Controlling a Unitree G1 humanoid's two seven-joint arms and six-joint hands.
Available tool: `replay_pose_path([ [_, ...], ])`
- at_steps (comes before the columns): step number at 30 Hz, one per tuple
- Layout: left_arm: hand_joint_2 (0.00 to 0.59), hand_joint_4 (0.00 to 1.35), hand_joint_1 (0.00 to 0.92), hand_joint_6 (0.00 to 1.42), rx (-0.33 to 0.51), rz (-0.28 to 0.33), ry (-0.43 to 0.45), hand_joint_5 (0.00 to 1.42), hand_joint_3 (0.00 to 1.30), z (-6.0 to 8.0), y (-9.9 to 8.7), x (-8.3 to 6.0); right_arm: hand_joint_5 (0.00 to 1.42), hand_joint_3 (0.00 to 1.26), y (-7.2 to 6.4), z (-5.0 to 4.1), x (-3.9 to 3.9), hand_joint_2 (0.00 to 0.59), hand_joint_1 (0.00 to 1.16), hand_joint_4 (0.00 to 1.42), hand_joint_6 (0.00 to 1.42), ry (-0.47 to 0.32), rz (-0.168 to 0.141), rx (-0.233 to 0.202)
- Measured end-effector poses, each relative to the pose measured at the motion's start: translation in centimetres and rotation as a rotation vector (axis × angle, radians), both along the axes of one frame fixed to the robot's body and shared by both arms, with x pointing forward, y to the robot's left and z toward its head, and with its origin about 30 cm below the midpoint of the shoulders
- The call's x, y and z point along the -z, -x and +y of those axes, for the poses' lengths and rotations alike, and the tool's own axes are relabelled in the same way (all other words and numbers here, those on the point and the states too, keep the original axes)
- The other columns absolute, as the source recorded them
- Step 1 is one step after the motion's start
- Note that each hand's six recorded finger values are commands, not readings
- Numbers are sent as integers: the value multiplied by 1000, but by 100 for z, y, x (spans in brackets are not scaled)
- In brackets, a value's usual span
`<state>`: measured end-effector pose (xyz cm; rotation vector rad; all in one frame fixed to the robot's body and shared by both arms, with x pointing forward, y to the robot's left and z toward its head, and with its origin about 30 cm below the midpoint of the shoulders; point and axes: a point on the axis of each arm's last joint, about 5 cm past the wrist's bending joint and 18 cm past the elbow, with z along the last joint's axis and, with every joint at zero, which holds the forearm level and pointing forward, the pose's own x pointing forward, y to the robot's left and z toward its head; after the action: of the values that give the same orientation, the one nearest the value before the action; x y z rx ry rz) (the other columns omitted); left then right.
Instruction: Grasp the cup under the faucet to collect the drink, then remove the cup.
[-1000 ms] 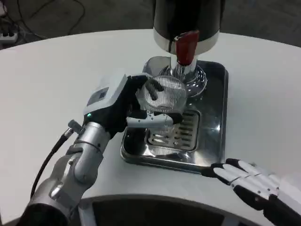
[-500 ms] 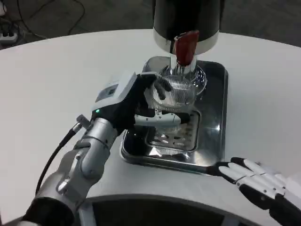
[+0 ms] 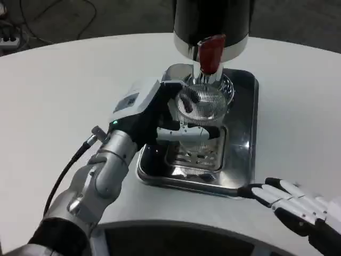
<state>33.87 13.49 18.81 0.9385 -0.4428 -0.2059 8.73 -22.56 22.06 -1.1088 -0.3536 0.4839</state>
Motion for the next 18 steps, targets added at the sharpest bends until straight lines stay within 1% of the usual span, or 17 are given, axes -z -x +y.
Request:
replay_pose_path([
  [6, 44, 793, 610, 978, 18, 1, -4, 977, 703, -10, 4, 1, 0, 95, -3, 1, -2, 422, 339, 61, 0, 0, -3, -1],
  [11, 38, 742, 615, 946, 21, 3, -6, 955, 687, -4, 5, -1, 0, 95, -4, 2, -1, 422, 339, 61, 0, -2, -3, -1],
  [13, 31, 706, 609, 908, 21, 2, -7, 915, 651, -1, 5, -2, 0, 95, -6, 6, 0, 422, 339, 61, 0, -5, -4, -2],
  [14, 37, 681, 603, 894, 20, 0, -7, 898, 625, 1, 6, -2, 0, 95, -7, 7, 0, 422, 339, 61, 0, -6, -6, -3],
  [16, 62, 565, 557, 816, 17, -7, -8, 781, 512, 2, 13, 4, 0, 95, -9, 9, 0, 422, 339, 61, 0, -8, -8, -3],
  [17, 87, 505, 496, 759, 15, -11, -7, 738, 435, 3, 17, 9, 0, 95, -9, 9, 1, 422, 339, 61, 0, -9, -8, -3],
  [18, 101, 480, 425, 722, 14, -12, -7, 719, 378, 4, 20, 11, 0, 95, -9, 9, 1, 422, 339, 61, 0, -10, -8, -3],
])
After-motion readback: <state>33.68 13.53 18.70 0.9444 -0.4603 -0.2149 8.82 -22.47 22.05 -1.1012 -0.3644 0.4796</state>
